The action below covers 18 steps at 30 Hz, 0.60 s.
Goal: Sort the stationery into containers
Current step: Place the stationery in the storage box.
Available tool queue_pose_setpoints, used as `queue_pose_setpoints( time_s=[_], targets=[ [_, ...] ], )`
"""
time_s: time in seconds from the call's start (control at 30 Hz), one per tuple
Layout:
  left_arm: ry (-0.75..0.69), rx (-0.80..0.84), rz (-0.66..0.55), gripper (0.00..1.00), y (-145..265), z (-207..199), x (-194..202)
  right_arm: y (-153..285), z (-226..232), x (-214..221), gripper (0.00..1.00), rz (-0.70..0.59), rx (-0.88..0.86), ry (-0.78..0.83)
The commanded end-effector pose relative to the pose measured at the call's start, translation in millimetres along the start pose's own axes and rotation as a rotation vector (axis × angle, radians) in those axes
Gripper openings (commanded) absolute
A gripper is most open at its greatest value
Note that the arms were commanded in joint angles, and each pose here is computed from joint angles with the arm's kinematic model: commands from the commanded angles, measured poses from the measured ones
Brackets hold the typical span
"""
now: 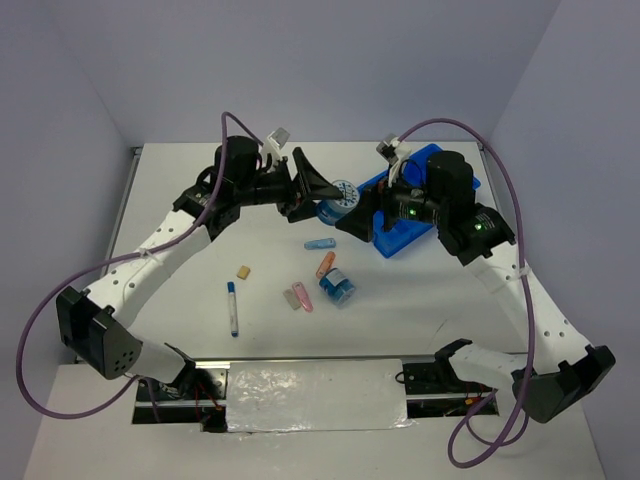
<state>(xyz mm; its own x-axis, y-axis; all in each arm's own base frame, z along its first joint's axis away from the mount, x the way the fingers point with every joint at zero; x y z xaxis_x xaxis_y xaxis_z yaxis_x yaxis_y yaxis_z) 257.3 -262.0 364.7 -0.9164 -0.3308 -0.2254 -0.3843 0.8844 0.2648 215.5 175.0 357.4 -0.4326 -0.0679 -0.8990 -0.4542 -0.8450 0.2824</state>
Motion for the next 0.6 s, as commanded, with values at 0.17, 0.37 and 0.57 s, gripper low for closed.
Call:
queue_pose_setpoints(
  time_s=[0.17, 0.37, 0.57],
  targets=[
    [-0.113, -0.021, 0.058, 0.0, 9, -17, 3, -4, 1, -18, 1.0, -0.048, -0.011, 0.099],
    [-0.11, -0.039, 0.073, 0.0, 7, -11, 6, -13, 4, -28, 1.0, -0.075, -0.039, 0.076],
    [-0.117, -0.03, 0.078, 0.0, 8, -16, 7, -25, 3, -26, 0.81, -0.053, -0.06, 0.06]
  ],
)
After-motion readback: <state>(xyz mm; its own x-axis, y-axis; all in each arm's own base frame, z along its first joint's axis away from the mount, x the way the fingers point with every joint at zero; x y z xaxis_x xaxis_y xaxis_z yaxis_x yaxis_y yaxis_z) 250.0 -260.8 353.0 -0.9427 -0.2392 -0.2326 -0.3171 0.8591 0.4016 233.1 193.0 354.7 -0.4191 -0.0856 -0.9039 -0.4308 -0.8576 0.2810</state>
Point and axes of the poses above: each gripper's point midway between its finger pads, its own y axis back along the fingers, its own z axis along the line the jaws close on, x = y × z, the point moved 7 cm from there along y, back along the fingers, and after that the axes turned 1 degree about y, right-handed, at the moved point
